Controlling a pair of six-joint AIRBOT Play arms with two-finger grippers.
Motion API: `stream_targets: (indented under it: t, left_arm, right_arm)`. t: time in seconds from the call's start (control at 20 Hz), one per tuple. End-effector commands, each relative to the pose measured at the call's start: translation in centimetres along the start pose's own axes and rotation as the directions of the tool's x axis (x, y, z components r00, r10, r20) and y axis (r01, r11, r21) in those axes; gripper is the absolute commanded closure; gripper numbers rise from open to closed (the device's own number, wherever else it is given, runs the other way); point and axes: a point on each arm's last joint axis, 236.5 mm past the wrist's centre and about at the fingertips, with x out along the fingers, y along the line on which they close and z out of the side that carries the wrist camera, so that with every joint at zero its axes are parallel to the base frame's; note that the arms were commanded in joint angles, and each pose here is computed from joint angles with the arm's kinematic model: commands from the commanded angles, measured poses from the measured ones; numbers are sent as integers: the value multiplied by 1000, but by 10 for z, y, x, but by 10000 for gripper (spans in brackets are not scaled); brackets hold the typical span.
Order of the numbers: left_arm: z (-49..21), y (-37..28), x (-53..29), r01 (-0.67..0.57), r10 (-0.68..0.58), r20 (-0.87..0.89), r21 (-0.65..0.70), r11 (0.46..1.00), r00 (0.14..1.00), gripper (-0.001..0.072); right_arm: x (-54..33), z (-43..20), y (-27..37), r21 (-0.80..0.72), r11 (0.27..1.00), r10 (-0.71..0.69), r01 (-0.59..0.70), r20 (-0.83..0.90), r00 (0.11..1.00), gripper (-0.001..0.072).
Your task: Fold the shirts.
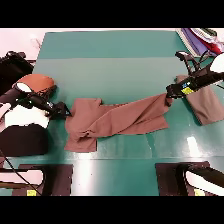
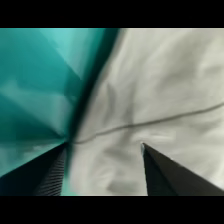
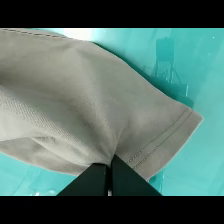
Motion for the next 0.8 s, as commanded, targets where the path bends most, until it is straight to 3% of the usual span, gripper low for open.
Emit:
stream_targets:
  t: [0.0, 0.2, 0.35, 0.45, 0.55, 0.75]
  left_arm:
    - [-13, 14, 16, -13, 12, -43, -33, 999, 999, 164]
    - [6, -12, 2, 60, -60, 15, -3, 998, 998, 665]
    - [42, -50, -64, 9, -38, 213, 138, 990, 976, 684]
    - [57, -102, -141, -70, -46, 414, 260, 963, 909, 684]
    - [44, -169, -234, -179, -98, 616, 372, 911, 782, 683]
    - [-59, -303, -401, -447, -304, 861, 479, 755, 408, 684]
  right_arm:
    - [0, 0, 0, 0, 1000, 0, 0, 1, 1000, 698]
    - [-3, 4, 0, -2, 1000, -2, 2, 15, 1000, 698]
    - [-32, 27, 6, -25, 1000, -6, 9, 99, 995, 698]
    - [-73, 50, 14, -55, 998, -8, 19, 196, 980, 698]
    - [-125, 65, 25, -86, 996, -9, 38, 317, 948, 698]
    - [-243, 64, 52, -135, 986, 3, 94, 587, 810, 698]
